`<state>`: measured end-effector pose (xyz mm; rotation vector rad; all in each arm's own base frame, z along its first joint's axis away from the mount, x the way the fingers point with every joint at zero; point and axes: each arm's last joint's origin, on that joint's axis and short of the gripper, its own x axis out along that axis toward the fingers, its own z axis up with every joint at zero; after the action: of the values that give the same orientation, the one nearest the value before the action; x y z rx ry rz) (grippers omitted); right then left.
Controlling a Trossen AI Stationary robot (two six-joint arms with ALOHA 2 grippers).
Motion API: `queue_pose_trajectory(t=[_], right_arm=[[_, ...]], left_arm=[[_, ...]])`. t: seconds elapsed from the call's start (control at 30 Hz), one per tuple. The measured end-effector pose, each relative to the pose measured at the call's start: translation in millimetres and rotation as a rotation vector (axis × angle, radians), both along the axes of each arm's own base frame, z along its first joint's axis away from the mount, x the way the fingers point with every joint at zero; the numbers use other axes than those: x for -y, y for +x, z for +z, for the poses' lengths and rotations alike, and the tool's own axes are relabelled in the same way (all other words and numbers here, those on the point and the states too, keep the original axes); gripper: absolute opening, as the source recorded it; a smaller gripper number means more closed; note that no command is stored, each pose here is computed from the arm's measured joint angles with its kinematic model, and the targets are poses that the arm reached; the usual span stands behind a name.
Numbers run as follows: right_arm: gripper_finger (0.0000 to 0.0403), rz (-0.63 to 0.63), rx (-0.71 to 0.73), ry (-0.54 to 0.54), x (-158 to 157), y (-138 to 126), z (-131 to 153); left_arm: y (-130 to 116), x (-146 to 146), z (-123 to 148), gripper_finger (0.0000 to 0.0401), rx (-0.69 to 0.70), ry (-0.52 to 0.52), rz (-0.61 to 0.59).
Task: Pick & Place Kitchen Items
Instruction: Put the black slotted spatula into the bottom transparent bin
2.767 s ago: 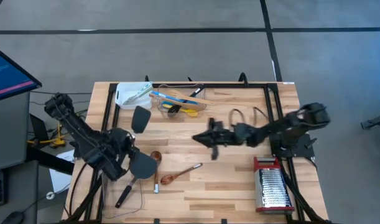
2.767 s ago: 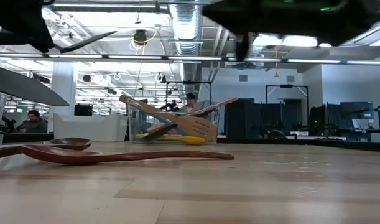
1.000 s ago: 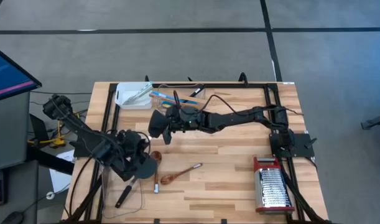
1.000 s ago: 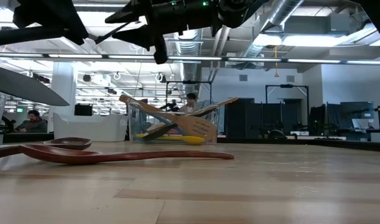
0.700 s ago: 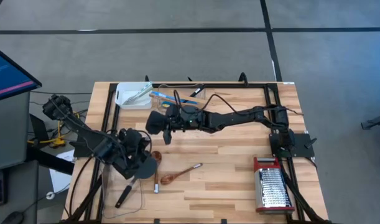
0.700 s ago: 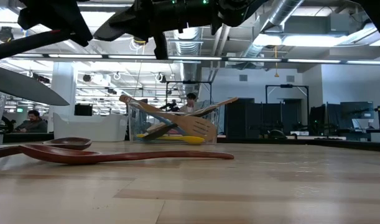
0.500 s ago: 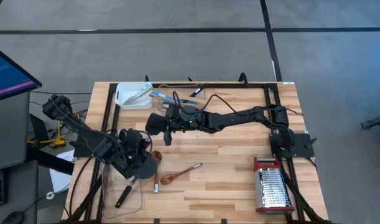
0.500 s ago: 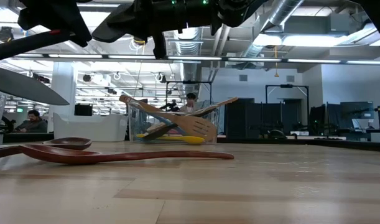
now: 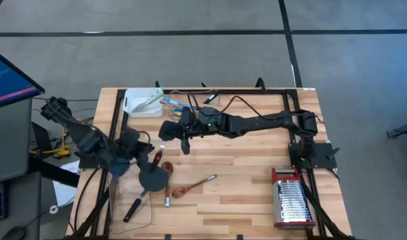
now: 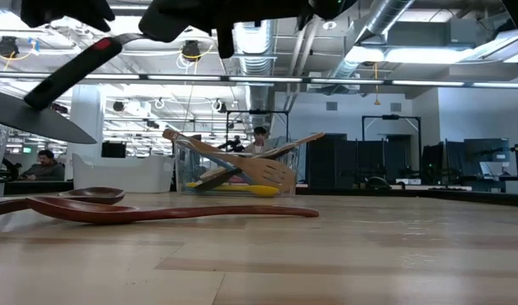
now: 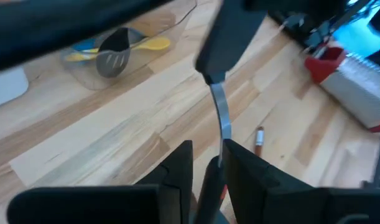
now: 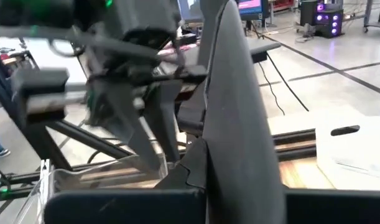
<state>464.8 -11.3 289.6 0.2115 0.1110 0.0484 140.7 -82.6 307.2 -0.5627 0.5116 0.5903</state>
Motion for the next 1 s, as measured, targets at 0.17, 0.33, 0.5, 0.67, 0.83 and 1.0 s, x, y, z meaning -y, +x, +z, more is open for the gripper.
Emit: queue_pose_trajectory(t=[0.17,0.33,0.5,0.67,0.83,1.0], right_arm=[[0.0001,0.05,0.041,-0.007,-3,-3,9],[0.0001,0.098,0.101,0.01,-2,-3,15],[0.0,0.111,0.116,0.023,2,-3,17],[0.0,0.138,0.113,0.026,3,-4,17],[0.0,0.167,0.094,0.029,3,-4,15],[0.0,0.181,0.078,0.032,2,-4,14]], left_arm=[[-7,-6,6,0.0074,0.014,-0.003,-0.037],[-4,0,4,0.0075,-0.037,-0.049,-0.112],[3,5,2,0.0075,-0.053,0.005,-0.169],[7,9,4,0.0075,-0.031,0.027,-0.21],[3,5,9,0.0074,0.002,0.01,-0.21],[-2,1,14,0.0069,0.038,-0.012,-0.21]])
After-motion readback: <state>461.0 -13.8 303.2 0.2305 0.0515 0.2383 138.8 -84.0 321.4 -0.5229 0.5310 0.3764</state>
